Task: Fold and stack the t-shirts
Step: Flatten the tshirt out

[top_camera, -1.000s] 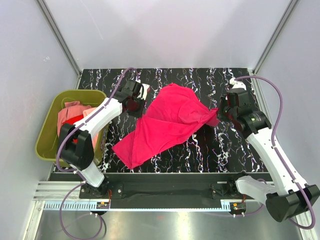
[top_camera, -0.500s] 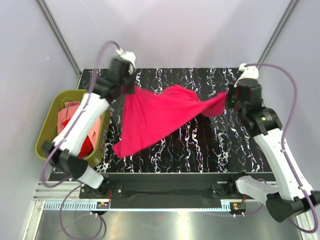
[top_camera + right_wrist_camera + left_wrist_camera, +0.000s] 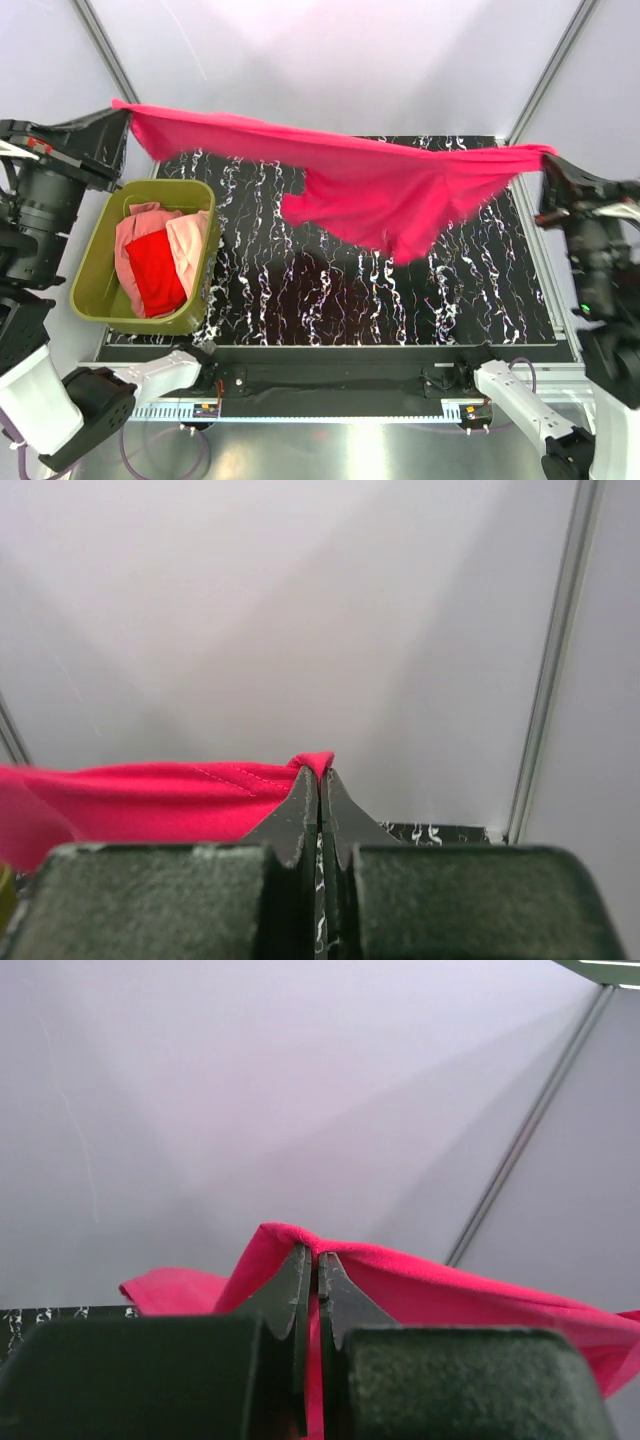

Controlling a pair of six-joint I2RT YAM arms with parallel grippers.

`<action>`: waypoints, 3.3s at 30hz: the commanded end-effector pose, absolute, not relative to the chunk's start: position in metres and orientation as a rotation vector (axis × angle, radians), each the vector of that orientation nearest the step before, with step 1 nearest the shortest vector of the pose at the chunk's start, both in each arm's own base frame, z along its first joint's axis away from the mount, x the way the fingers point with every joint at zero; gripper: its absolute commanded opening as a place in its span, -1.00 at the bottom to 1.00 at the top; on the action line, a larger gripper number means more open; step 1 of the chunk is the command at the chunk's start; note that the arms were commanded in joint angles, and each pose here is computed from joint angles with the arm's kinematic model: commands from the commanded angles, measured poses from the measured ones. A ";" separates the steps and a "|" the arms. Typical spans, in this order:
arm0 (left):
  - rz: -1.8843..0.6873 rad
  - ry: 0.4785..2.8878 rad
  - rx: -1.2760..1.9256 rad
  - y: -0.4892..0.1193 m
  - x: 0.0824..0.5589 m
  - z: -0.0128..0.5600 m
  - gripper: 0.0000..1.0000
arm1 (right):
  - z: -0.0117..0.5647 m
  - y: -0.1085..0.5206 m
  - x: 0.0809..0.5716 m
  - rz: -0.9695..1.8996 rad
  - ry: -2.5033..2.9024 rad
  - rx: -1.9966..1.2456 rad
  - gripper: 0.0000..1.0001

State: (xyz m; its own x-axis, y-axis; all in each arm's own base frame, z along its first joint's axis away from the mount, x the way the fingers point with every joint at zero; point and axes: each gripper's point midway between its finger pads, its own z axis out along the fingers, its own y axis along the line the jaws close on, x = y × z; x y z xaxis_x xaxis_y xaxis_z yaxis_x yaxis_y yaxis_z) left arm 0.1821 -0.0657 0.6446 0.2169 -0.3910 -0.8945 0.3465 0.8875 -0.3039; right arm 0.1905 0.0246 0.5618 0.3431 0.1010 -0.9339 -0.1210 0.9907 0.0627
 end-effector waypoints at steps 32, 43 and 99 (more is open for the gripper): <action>-0.139 1.528 -0.096 -0.093 0.339 0.572 -1.00 | 0.669 0.014 0.272 -0.276 1.027 -0.095 -1.00; -0.272 1.334 -0.127 -0.092 0.296 0.610 -1.00 | 0.657 0.023 0.252 -0.211 1.023 -0.163 -1.00; -0.346 1.437 0.035 -0.147 0.288 0.550 -1.00 | 0.650 -0.012 0.179 -0.282 1.052 -0.161 -1.00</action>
State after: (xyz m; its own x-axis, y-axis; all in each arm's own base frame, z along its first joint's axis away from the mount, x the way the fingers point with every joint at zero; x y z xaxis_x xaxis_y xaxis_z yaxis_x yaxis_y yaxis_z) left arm 0.2674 -0.1397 0.5599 0.0770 -0.2399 -0.9677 0.2987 0.9316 -0.2072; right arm 0.1635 -0.0284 0.6610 0.4763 -0.3289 -0.8155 0.2364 0.9412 -0.2415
